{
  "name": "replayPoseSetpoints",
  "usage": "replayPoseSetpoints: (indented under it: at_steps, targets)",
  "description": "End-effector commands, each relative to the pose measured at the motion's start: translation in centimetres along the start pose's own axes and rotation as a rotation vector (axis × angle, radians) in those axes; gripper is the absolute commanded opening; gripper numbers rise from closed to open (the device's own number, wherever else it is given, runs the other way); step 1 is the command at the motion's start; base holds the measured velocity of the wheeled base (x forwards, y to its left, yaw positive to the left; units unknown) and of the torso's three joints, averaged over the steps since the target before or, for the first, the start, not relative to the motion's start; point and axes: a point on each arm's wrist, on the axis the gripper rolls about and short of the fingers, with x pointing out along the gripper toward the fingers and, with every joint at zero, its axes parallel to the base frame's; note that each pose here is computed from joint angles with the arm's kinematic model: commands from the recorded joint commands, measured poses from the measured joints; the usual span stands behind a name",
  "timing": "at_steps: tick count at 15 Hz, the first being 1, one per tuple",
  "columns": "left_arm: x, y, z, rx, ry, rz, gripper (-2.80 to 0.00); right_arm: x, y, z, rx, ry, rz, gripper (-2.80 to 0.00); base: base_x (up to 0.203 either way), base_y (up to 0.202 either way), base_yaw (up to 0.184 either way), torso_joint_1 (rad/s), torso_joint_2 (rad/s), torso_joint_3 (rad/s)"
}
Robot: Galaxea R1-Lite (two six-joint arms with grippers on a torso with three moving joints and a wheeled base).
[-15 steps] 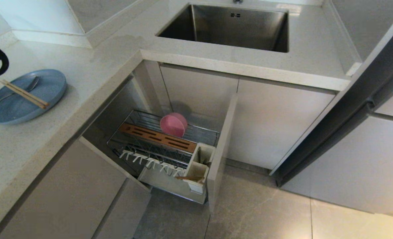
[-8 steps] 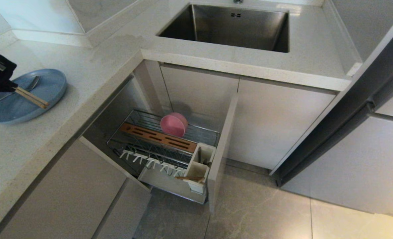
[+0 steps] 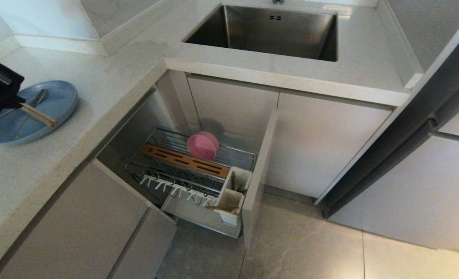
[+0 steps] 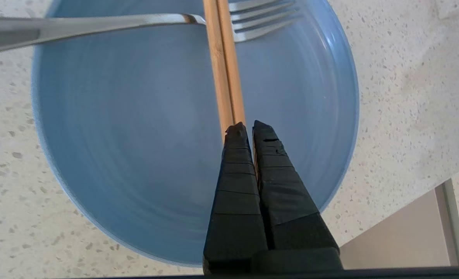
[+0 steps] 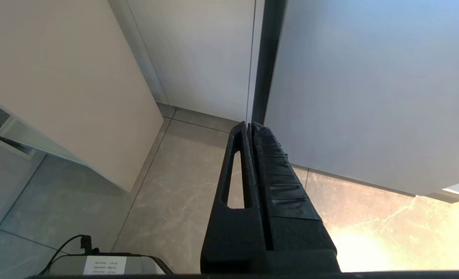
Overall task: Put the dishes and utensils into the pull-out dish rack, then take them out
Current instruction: Pick up the chopsticks and place it in the cupboard
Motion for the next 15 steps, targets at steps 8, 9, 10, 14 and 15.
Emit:
replayPoseSetpoints:
  at_steps: [8, 9, 10, 14, 15]
  targets:
    - [0.4, -0.1, 0.1, -0.008, -0.009, -0.004, 0.00, 0.1, 0.0, -0.2, 0.000, 0.008, 0.000, -2.80, 0.000, 0.000, 0.000, 0.000, 0.00, 0.000]
    - [0.6, -0.1, 0.1, -0.007, -0.011, -0.006, 0.00, 0.1, 0.0, -0.2, 0.000, 0.007, 0.000, -2.80, 0.000, 0.000, 0.000, 0.000, 0.00, 0.000]
    - [1.1, -0.1, 0.1, -0.008, -0.010, -0.004, 0.00, 0.1, 0.0, -0.2, 0.000, 0.007, 0.000, -2.80, 0.000, 0.000, 0.000, 0.000, 0.00, 0.000]
    - [2.7, 0.0, 0.2, -0.014, 0.023, -0.015, 0.00, 0.1, 0.0, -0.2, 0.000, 0.007, 0.000, -2.80, 0.000, 0.000, 0.000, 0.000, 0.00, 0.000]
    - [3.0, 0.1, 0.2, -0.015, 0.030, -0.016, 0.00, 0.1, 0.0, -0.2, 0.000, 0.008, 0.000, -2.80, 0.000, 0.000, 0.000, 0.000, 0.00, 0.000]
